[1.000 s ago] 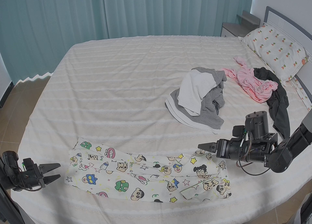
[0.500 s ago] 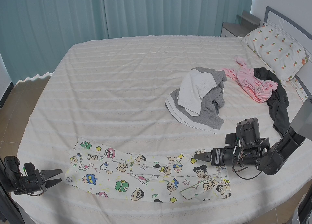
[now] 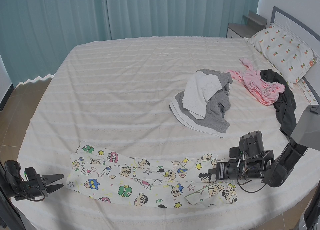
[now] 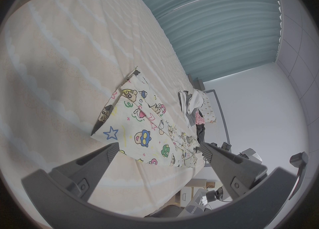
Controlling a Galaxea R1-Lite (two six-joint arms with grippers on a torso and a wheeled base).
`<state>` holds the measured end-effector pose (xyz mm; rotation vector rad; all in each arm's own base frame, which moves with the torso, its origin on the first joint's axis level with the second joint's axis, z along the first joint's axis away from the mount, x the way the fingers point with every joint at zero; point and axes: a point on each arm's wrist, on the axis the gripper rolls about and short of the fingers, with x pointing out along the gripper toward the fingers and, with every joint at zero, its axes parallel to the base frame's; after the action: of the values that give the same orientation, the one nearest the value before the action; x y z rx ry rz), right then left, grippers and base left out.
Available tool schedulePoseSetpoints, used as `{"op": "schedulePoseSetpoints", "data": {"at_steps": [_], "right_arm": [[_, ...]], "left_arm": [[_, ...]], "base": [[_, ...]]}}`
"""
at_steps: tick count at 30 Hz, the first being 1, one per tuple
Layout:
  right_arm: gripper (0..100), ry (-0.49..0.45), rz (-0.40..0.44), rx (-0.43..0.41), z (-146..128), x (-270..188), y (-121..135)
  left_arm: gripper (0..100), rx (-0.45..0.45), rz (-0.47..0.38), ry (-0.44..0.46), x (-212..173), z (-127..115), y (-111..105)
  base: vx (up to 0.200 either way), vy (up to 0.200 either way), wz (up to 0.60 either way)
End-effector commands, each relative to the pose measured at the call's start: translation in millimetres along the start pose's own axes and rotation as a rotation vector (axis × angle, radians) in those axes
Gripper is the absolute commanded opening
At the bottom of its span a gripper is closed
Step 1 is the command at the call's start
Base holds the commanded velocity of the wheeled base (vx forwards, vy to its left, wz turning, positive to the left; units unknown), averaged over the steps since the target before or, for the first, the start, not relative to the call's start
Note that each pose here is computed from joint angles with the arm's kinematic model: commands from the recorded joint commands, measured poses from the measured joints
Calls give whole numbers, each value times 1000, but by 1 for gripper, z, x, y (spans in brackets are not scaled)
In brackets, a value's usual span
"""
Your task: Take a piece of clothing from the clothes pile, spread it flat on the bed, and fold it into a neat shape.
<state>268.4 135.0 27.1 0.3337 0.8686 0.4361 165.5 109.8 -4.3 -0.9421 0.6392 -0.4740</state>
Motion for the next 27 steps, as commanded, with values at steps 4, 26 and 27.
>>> {"op": "schedulePoseSetpoints", "data": {"at_steps": [4, 26, 27], "right_arm": [[0, -66, 78, -37, -32, -30, -7], [100, -106, 72, -50, -48, -33, -28], [100, -125, 71, -47, -45, -39, -28]], "left_arm": [[100, 0, 1, 2, 0, -1, 0], [100, 43, 34, 17, 1, -7, 5], [100, 43, 34, 17, 1, -7, 5]], "base": [[0, 0, 0], [0, 0, 0], [0, 0, 0]]}}
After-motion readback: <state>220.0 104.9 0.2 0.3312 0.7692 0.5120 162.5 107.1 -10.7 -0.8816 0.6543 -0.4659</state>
